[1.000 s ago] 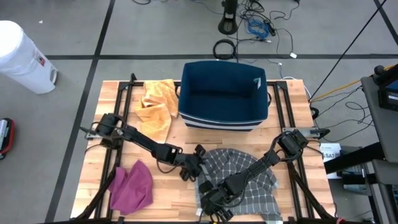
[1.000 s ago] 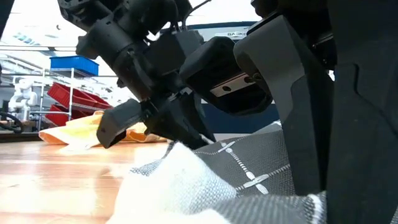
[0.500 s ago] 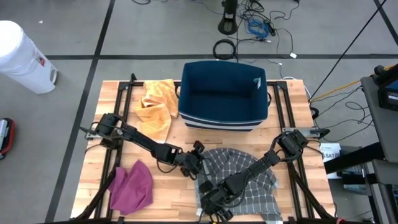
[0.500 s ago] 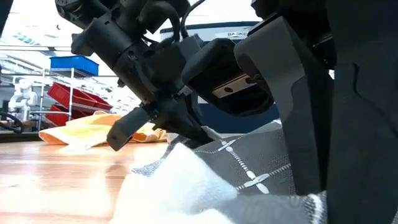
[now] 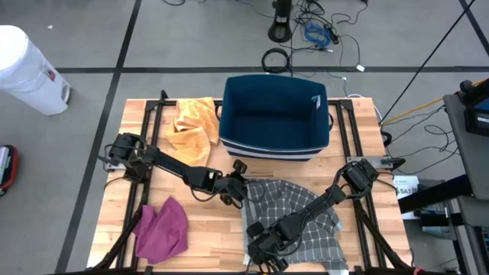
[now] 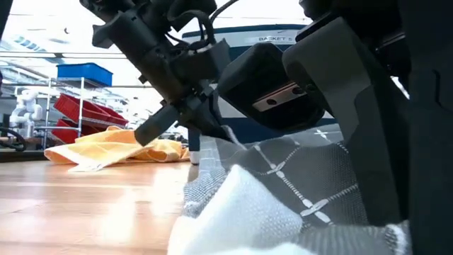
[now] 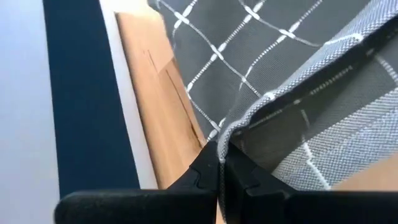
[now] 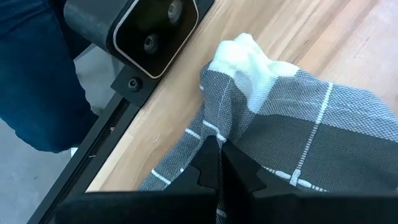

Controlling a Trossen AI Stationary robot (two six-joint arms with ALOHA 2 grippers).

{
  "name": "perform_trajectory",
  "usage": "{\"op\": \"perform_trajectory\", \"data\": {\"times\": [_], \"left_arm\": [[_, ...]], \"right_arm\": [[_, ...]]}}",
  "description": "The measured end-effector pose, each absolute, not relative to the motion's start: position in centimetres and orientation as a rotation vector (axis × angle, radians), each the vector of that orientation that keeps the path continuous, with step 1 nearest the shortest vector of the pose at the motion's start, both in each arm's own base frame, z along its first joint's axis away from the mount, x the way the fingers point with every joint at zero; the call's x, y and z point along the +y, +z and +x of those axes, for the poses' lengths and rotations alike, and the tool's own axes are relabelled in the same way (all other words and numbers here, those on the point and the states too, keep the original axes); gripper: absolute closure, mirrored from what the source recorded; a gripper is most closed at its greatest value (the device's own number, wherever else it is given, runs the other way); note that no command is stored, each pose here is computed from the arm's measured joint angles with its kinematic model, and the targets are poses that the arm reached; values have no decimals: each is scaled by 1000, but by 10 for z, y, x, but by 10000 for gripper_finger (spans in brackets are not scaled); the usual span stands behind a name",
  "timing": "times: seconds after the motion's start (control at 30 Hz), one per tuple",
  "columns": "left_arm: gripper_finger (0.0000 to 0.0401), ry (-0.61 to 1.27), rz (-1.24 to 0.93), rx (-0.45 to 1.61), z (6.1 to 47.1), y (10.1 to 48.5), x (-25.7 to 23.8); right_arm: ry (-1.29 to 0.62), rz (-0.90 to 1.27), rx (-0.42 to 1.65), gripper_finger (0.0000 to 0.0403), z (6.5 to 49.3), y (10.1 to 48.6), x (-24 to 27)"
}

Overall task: Fold towel
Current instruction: Fold the gray patterned towel

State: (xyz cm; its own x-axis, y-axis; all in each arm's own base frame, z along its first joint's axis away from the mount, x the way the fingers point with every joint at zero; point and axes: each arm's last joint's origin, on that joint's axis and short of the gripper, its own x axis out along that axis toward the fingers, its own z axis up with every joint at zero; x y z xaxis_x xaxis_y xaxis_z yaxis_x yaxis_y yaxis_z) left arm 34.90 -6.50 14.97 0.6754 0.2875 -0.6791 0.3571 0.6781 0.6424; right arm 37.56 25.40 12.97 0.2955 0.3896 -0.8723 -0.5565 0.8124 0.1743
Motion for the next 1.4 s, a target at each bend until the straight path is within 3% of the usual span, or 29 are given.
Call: {"op": "perform_trajectory", "data": {"times": [0.37,0.5,0.9,1.07,1.4], "left_arm": [[398,-80,578,930,346,146,-39],[368,-103,510,953,346,145,-30],[216,-115,569,958,343,144,-42],[196,-100,672,944,340,145,-63],[195,-87,800,915,333,147,-93]], "right_arm": [[627,-177,1113,403,374,129,256],[626,-173,1119,403,373,129,256],[635,-172,1124,403,372,129,256],[639,-179,1122,403,372,129,256],[638,-179,1121,403,373,128,256]]}}
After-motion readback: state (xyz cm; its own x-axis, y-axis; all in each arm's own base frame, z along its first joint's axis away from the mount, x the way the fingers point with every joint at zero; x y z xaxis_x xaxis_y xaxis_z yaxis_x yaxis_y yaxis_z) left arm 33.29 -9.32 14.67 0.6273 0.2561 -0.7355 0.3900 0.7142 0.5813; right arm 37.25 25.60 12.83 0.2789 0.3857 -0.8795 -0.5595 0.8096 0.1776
